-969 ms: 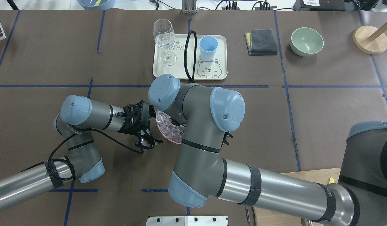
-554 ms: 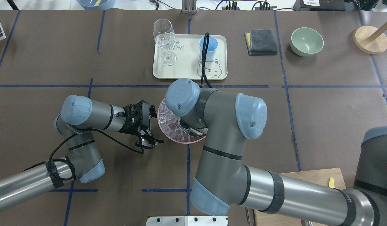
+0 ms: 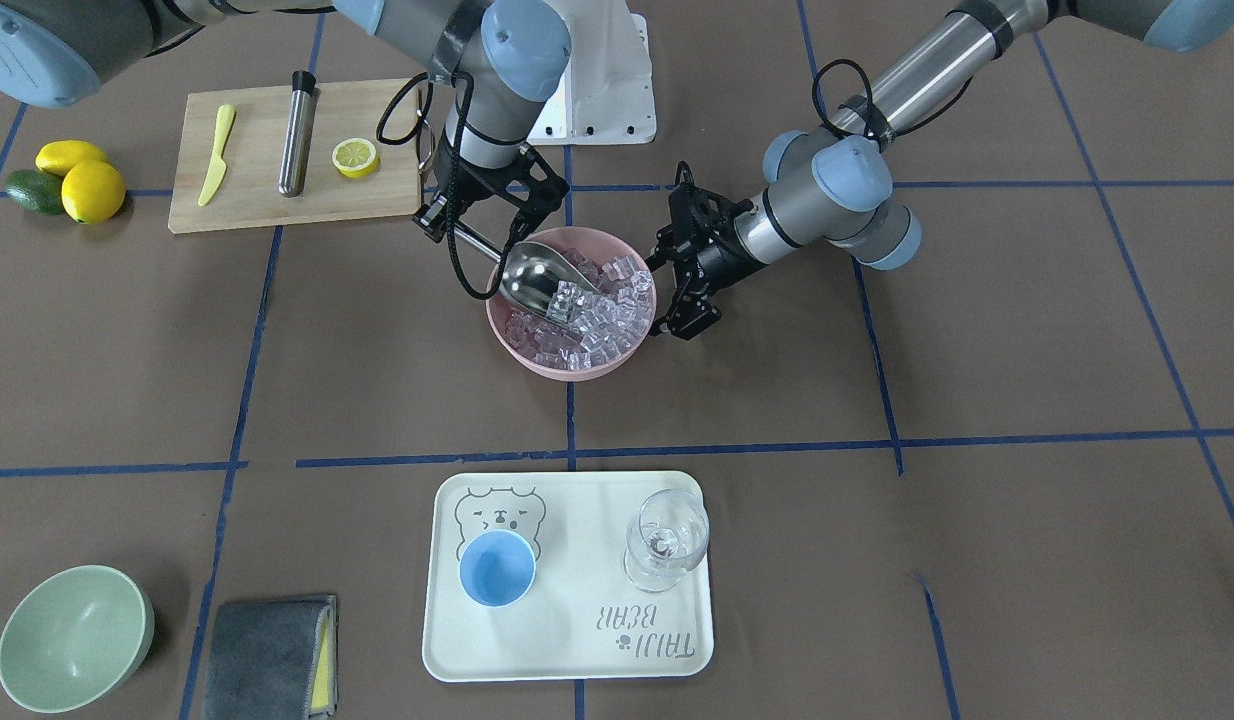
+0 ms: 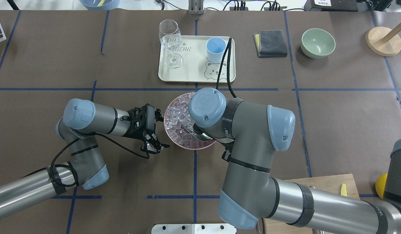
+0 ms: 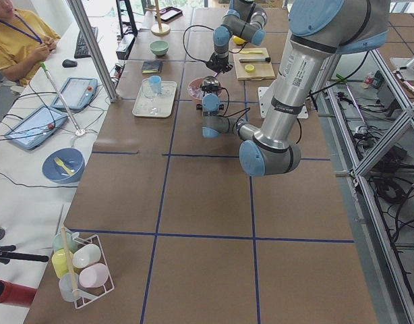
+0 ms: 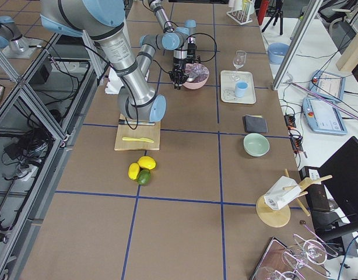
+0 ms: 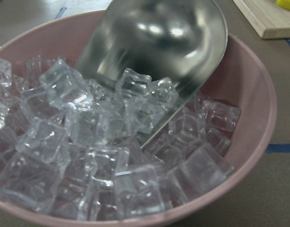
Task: Put ice in cup with scoop
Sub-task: 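Dip the scoop into the ice cubes with the right gripper, then lift the scoop of ice and move it over the small blue cup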
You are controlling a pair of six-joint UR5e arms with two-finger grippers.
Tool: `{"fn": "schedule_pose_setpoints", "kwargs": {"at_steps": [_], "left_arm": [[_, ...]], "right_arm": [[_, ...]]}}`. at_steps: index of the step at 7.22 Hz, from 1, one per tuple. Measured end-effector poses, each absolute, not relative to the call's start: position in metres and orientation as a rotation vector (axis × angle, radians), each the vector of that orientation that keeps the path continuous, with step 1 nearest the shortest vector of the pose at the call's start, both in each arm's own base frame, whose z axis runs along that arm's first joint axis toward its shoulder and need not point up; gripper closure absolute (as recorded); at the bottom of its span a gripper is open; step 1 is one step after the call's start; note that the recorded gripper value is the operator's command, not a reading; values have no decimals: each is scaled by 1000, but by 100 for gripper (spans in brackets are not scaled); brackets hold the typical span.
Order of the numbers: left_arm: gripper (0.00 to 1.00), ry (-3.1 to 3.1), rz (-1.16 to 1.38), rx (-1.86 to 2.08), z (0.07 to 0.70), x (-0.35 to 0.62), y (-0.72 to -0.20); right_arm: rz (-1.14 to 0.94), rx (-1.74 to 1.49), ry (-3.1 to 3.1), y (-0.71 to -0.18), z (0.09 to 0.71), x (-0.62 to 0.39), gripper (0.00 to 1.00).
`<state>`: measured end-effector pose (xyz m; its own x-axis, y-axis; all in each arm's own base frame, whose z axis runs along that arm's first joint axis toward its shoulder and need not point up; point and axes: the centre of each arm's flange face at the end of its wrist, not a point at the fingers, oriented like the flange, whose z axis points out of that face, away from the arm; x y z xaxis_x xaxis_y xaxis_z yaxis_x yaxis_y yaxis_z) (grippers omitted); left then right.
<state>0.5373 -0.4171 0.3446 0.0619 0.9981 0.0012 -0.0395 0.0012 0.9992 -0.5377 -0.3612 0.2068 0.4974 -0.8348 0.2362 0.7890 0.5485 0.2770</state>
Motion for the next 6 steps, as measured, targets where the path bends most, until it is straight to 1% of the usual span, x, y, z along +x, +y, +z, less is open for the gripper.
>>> {"fn": "schedule_pose_setpoints", "kwargs": {"at_steps": [6], "left_arm": [[0,1135,1182,1209,344,538,-417]], "right_arm": [[-954,248,-460,-351,206,-513,100]]}}
